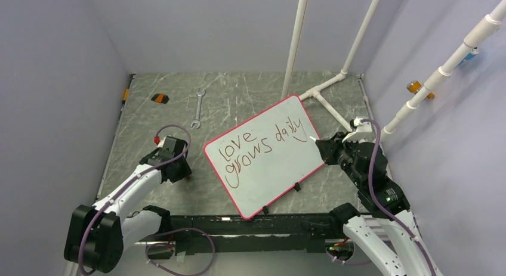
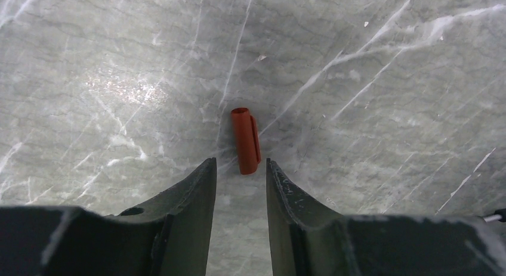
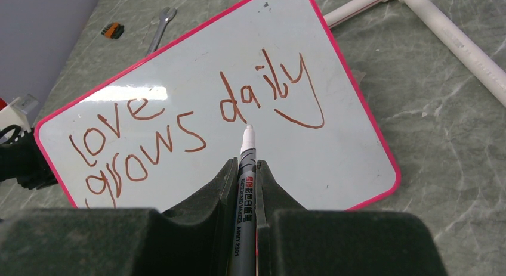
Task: Write a sentence on the whiteboard
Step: Pick up the pen cap from the center of the board.
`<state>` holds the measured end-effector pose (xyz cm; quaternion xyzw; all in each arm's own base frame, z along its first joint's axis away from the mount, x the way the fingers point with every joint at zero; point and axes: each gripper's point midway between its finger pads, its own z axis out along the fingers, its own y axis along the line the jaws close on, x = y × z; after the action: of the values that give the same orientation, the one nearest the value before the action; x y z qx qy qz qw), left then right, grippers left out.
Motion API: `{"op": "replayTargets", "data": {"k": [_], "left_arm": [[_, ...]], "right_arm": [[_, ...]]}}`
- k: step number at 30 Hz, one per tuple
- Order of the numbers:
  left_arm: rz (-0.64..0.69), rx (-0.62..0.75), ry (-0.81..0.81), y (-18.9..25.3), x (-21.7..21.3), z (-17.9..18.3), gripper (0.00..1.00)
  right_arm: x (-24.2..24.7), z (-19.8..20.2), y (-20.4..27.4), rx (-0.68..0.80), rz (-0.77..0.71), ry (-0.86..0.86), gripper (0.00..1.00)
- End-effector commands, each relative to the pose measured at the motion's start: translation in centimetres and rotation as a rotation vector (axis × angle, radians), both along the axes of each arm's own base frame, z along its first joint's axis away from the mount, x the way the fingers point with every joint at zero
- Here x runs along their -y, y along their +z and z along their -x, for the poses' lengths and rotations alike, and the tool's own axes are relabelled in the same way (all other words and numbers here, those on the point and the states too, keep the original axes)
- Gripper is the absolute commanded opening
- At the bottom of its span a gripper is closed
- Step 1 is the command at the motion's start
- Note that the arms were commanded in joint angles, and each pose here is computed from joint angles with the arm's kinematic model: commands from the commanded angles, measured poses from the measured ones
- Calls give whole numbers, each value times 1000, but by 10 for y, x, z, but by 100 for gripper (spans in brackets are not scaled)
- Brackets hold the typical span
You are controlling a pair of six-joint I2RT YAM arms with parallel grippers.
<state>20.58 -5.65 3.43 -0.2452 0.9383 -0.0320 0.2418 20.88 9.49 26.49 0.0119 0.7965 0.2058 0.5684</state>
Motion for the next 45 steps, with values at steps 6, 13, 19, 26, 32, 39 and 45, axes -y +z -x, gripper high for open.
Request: {"op": "replayTargets", "data": {"k": [6,13,19,26,32,39,45], "left_arm": [[48,1,15,-11,7,-2,36],[32,-15,21,-19,6,-6,36],[21,-28,20,-25,5,-8,32],[-28,8,18,-8,-5,-11,39],[-76,8,-4,-1,-12,-13,44],[-53,-9,-69,-9,-2,-20,37],[-32,-11,-107,-14,4,-20,36]], "right_arm": [[-4,-4,14,44,-13,16,0],[-4,-4,13,41,-12,17,0],[-4,-3,13,42,-10,14,0],[-4,-4,13,39,-9,15,0],[-5,-5,13,40,-10,18,0],[-4,-4,13,39,-7,16,0],[-5,-5,12,38,-7,17,0]]}}
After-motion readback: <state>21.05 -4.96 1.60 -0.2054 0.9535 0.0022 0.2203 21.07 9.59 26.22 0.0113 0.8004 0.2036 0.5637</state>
